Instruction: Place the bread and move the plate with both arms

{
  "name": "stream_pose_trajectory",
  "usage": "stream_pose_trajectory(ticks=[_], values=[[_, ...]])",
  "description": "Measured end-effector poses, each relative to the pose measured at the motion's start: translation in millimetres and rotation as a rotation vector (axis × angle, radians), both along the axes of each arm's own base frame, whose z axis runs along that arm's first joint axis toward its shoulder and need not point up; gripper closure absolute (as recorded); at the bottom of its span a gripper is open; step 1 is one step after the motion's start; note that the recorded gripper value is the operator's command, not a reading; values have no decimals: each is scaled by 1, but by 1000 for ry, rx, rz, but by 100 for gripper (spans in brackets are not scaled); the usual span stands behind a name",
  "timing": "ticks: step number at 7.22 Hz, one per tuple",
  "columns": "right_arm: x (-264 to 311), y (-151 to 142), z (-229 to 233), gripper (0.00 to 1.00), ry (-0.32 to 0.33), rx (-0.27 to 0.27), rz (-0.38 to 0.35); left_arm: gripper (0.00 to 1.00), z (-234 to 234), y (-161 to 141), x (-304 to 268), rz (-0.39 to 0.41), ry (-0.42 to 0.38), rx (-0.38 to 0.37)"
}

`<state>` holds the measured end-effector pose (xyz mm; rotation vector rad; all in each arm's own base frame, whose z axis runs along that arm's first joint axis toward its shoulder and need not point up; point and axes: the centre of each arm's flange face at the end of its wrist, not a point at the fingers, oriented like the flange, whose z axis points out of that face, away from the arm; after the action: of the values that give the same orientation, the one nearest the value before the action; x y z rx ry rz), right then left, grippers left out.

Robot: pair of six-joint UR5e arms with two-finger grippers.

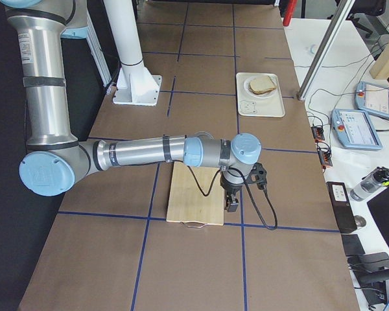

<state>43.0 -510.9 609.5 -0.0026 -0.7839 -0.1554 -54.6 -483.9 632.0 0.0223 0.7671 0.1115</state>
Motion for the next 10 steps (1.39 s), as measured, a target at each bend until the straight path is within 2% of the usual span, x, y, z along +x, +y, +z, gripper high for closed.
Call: stream_pose_trajectory(ticks=[5,7,10], values=[[22,25,41,0,-28,-86,48,0,20,10,-11,20,17,-34],[29,45,59,0,-25,-62,83,0,19,10,-10,18,32,-34],[31,49,60,0,-25,-76,165,0,18,9,-10,15,36,-35]])
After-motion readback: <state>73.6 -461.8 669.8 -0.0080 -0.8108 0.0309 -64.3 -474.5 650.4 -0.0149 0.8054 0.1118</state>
